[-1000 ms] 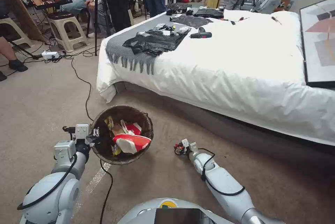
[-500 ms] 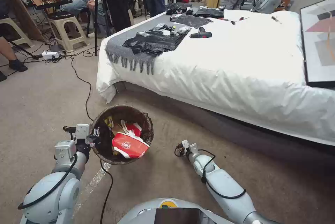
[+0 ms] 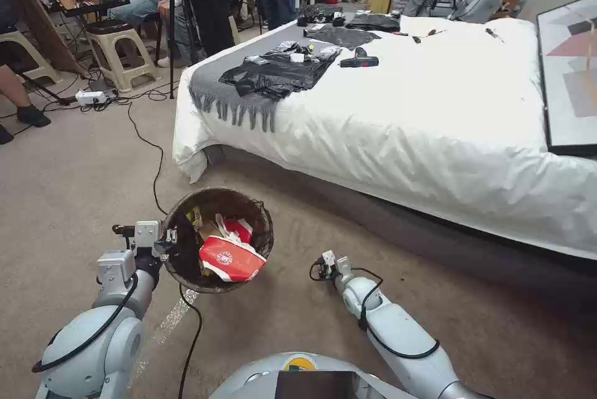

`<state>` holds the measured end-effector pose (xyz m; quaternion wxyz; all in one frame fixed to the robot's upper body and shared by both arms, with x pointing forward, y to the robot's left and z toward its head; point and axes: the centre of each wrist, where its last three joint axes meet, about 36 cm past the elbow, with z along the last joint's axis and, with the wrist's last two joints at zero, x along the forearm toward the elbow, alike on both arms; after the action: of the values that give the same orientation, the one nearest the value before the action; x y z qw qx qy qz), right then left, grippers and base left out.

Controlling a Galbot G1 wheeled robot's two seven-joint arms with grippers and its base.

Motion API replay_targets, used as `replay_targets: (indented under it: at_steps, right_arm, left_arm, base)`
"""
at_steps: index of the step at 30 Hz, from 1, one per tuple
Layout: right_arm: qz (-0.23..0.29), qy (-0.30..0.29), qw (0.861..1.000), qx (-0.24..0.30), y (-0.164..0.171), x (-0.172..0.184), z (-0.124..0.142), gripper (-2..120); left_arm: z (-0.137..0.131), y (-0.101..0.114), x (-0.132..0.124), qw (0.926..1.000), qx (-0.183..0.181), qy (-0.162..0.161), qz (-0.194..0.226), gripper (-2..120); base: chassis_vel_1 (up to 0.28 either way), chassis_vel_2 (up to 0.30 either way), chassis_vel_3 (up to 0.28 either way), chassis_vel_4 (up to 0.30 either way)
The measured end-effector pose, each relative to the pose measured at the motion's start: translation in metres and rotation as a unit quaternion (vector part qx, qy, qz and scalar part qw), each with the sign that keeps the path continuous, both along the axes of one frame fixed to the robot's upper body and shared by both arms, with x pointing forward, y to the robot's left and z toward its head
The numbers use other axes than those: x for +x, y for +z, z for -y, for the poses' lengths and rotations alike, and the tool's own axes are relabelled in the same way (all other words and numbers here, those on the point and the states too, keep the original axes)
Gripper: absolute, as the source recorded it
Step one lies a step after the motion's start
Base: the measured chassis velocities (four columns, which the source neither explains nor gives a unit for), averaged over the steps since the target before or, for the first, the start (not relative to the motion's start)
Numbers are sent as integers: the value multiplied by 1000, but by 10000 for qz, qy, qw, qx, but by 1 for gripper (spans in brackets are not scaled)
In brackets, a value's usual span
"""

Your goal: Pick up the trash bin, then pick up the garbage from the floor and place it into the trash bin.

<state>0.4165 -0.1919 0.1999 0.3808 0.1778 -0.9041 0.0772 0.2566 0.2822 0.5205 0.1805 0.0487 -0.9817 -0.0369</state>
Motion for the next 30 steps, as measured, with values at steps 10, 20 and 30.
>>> replay_targets:
  at_steps: [10,20,30]
  right_arm:
    - [462,-93,9987,201,46,9,13,0]
    - [1094,-12,9931,431,128,9,47,0]
    - [1859,796,9721,1192,239,-5,44,0]
  left_arm:
    - [0,2,-1,10000,7,-12,15,3]
    - [0,4,-2,10000,10,-25,33,3]
    - [1,4,-3,10000,3,-33,15,3]
  base:
    - [0,0,0,0]
    - [0,0,0,0]
    - [0,0,0,0]
